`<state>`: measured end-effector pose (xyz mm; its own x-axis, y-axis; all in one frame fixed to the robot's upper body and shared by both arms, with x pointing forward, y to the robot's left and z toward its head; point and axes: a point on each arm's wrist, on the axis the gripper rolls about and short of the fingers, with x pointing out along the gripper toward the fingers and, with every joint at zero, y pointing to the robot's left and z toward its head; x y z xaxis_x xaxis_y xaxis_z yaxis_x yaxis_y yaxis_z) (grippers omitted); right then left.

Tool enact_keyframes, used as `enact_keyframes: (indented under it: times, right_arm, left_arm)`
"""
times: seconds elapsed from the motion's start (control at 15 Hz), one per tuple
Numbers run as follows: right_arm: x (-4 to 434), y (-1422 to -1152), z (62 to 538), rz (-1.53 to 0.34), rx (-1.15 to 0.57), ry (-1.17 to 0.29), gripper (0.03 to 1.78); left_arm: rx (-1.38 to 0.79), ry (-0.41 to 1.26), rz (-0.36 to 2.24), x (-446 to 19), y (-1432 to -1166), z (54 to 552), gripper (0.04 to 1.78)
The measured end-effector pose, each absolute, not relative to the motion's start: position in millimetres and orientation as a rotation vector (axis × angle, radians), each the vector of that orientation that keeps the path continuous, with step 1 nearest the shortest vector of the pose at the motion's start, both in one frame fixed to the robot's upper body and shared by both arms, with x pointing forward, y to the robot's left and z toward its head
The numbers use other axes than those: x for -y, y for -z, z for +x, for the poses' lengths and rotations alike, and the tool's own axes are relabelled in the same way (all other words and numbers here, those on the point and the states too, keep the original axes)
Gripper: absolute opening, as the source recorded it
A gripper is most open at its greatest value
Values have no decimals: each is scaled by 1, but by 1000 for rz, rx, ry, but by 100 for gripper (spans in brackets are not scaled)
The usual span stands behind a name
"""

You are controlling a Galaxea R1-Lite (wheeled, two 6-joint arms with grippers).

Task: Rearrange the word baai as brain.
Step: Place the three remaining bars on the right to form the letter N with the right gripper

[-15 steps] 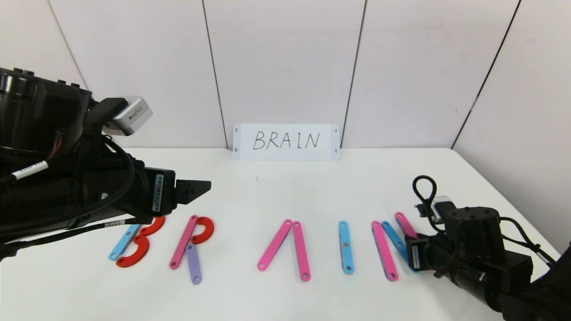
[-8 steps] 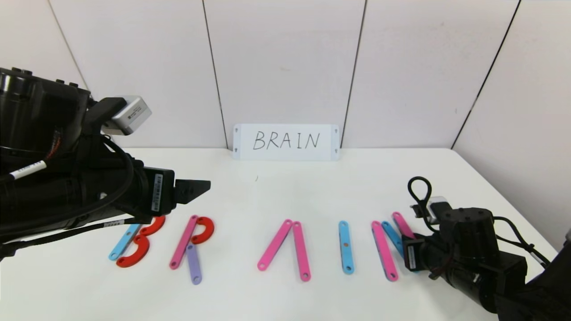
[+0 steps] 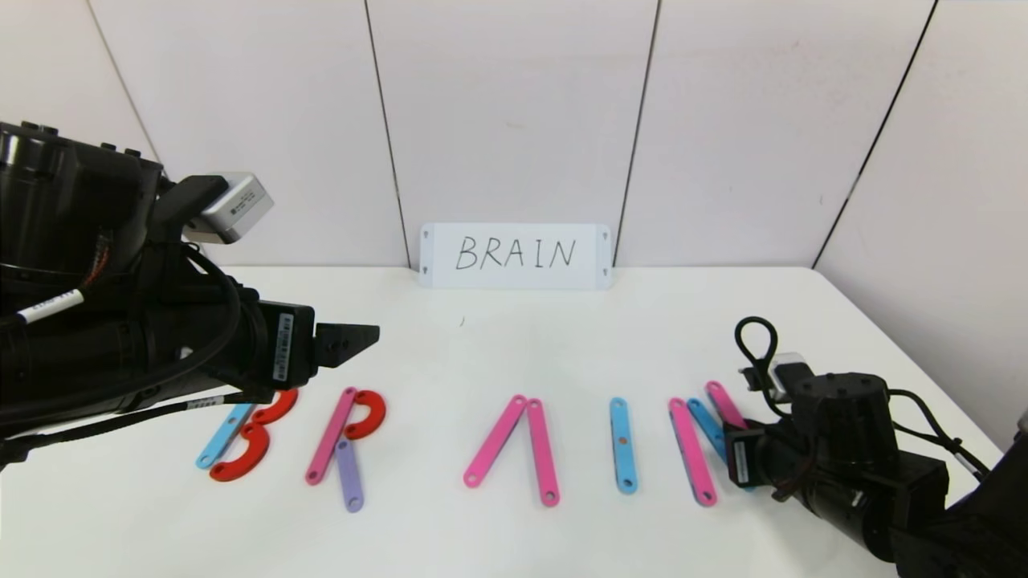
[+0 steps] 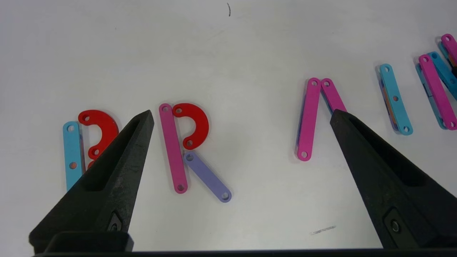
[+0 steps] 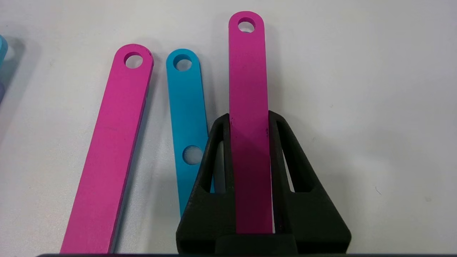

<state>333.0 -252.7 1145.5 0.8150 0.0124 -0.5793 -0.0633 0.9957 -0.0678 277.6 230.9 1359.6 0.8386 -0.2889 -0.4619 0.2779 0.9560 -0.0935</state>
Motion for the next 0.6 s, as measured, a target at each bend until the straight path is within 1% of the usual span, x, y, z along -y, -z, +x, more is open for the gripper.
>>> enact_keyframes:
  times: [0.6]
  right_arm:
    - [255,-1144,334,-85,-623,-29,31]
  left_arm:
    - [-492,300,-23,-231,-1360,278,173]
